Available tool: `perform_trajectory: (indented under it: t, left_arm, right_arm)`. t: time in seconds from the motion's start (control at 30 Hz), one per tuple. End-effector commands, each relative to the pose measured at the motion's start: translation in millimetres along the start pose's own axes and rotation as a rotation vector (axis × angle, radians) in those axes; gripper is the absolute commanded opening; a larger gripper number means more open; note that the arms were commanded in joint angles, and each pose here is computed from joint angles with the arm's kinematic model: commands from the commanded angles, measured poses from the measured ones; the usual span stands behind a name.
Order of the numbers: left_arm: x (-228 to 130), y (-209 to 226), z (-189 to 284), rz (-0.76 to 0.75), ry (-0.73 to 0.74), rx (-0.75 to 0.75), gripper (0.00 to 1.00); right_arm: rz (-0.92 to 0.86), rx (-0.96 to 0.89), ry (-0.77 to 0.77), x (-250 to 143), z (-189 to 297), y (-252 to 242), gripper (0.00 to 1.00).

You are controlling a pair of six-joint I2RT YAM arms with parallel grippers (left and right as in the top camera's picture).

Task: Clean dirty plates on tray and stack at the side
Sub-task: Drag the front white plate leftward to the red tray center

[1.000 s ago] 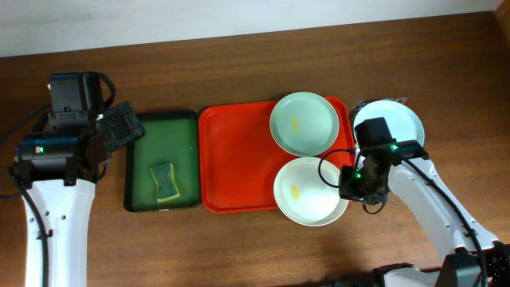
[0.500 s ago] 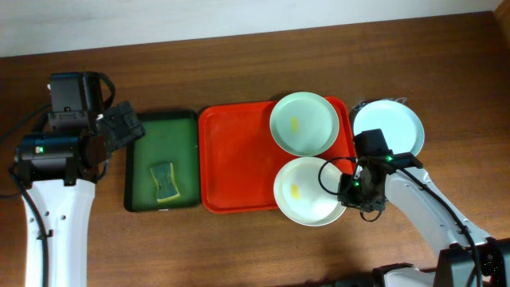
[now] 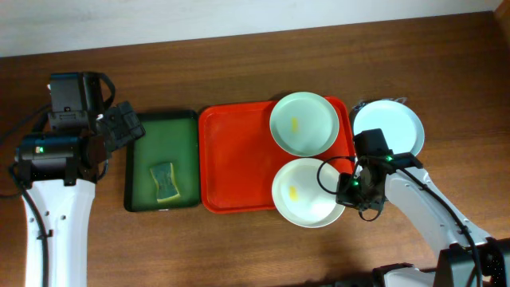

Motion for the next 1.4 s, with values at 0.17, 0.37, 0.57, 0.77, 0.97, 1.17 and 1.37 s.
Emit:
perform_trajectory:
  t: [0.17, 0.37, 0.57, 0.77, 0.97, 1.17, 1.37]
  left_arm:
    - [2.7, 0.2, 3.2, 0.016, -0.011, -0.002, 0.99]
    - [2.8, 0.3, 3.3, 0.016, -0.012, -0.002, 0.99]
    - [2.7, 0.2, 3.2, 0.016, -0.011, -0.002, 0.99]
    - [2.8, 0.3, 3.3, 0.016, -0.012, -0.002, 0.99]
    - [2.7, 0.2, 3.2, 0.016, -0.011, -0.002, 0.99]
    - [2.8, 0.3, 3.3, 0.016, -0.012, -0.002, 0.99]
    - [2.8, 0.3, 3.2, 0.016, -0.011, -0.001, 0.99]
  right_arm:
    - [0.001, 0.307, 0.037, -3.8, 6.9, 50.4, 0.04]
    - [-0.09, 0.338, -0.003, 8.1, 7.0, 69.9, 0.04]
    - [-0.11, 0.345, -0.107, 17.1, 4.1, 120.2, 0.04]
    - [-0.146, 0.347, -0.175, 32.6, -13.0, 143.8, 0.04]
    - [-0.145, 0.332, -0.159, 38.3, -35.2, 144.8, 0.04]
    - [-0.147, 0.291, -0.139, 36.4, -52.9, 140.9, 0.04]
    - [-0.119, 0.234, -0.228, 52.3, -51.3, 133.3, 0.04]
Point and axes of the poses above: each gripper's point midway between its finger pads, its own z axis back along the fingers, its own y axis along the line the jaws close on, x = y × z, the point moved 1 cm from there along z, back along the fingers, and after that the axes turned 8 degrees about z, right-handed, at the moved point
